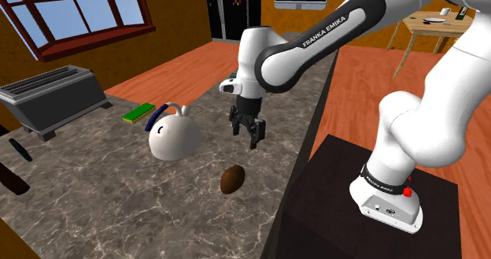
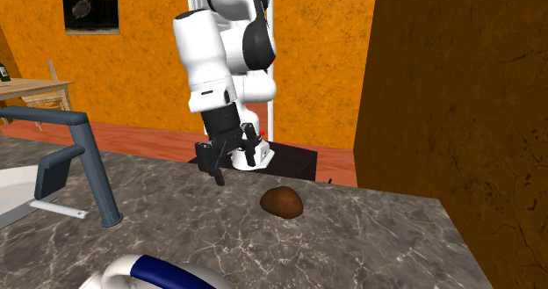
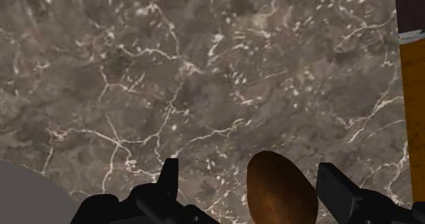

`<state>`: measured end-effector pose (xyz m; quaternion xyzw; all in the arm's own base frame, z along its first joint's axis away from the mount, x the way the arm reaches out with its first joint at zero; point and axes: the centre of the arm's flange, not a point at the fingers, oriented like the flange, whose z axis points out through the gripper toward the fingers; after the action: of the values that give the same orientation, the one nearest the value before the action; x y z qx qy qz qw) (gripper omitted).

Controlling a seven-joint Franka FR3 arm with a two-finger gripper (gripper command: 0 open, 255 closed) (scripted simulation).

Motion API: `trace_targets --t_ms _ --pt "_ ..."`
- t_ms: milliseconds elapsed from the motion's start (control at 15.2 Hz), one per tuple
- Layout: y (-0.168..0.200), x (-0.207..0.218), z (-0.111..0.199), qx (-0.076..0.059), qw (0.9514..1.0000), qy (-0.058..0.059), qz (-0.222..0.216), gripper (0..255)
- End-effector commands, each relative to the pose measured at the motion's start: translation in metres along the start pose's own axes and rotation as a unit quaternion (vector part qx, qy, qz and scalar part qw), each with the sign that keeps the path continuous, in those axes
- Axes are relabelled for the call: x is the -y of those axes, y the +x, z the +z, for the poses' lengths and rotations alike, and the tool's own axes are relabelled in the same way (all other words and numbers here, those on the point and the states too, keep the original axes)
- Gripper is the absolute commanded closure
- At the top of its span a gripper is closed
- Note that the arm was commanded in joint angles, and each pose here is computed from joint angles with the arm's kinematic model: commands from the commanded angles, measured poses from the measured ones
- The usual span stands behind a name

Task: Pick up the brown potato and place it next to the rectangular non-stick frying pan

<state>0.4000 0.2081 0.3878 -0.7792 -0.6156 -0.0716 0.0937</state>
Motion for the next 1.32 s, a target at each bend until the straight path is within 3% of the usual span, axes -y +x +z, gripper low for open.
trace_targets --t_ms 0,264,792,1254 --pt "0.018 0.009 0.017 -0.006 0.9989 0.012 -0.045 0" --pt "0.046 0.032 0.047 -0.017 0.9906 0.035 -0.131 0" --pt "0.048 0.036 0.088 -0.017 0.9903 0.036 -0.133 0" --pt "0.048 0.036 0.088 -0.017 0.9903 0.036 -0.133 0"
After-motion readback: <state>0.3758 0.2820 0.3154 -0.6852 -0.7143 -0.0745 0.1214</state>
